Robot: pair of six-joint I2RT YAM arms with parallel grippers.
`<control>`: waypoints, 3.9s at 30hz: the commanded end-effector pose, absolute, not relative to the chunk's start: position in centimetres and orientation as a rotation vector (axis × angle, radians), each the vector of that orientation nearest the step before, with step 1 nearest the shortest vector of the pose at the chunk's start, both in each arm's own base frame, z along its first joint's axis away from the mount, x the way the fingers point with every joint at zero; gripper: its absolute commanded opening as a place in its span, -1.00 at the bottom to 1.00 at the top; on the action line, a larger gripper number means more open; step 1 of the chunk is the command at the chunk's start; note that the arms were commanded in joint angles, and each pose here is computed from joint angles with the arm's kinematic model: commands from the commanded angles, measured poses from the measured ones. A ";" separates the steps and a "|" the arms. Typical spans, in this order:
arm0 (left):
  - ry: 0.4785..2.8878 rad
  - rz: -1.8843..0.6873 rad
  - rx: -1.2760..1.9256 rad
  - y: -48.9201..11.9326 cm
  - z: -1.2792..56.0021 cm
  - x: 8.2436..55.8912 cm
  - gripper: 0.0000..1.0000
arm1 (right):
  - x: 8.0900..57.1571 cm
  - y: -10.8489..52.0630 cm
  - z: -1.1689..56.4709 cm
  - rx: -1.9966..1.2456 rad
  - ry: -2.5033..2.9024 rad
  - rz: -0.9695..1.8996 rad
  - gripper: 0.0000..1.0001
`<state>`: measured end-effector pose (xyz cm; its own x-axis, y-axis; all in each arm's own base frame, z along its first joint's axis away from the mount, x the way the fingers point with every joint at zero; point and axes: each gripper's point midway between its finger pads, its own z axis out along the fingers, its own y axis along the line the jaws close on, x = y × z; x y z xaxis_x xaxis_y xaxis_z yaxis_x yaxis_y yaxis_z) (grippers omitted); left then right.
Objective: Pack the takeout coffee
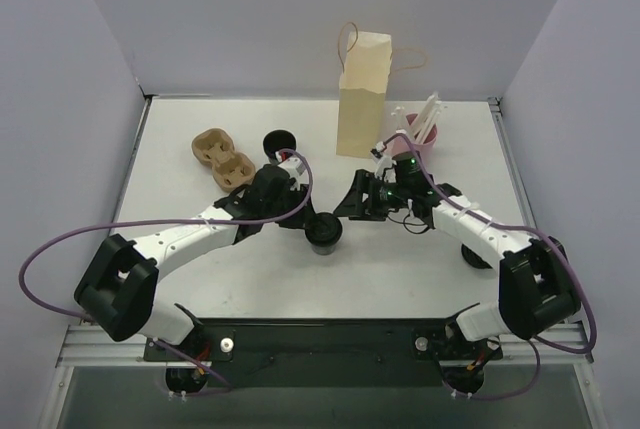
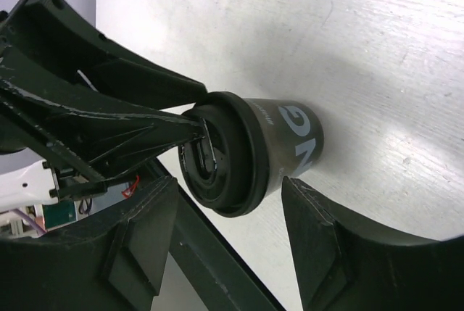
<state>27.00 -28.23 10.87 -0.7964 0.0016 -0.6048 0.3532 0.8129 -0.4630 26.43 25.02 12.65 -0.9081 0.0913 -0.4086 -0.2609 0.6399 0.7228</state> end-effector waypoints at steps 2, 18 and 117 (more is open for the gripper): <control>2.511 -0.669 0.306 -26.8 7.4 25.5 -0.07 | 26.1 25.9 13.3 -0.229 2.457 1.228 0.18; 2.563 -0.666 0.252 -26.3 4.7 24.0 -0.08 | 24.8 26.1 7.9 -0.137 2.525 1.172 -0.32; 2.654 -0.523 -0.197 -23.0 -1.9 17.7 -0.11 | 26.0 23.9 12.6 0.070 2.263 1.165 -0.05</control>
<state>25.26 -29.80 9.73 -0.7266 -0.4492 -0.5199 0.0780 0.6978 -0.7120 25.65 24.26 10.02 -0.8414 0.3129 -0.4405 -0.1872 0.5959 0.7810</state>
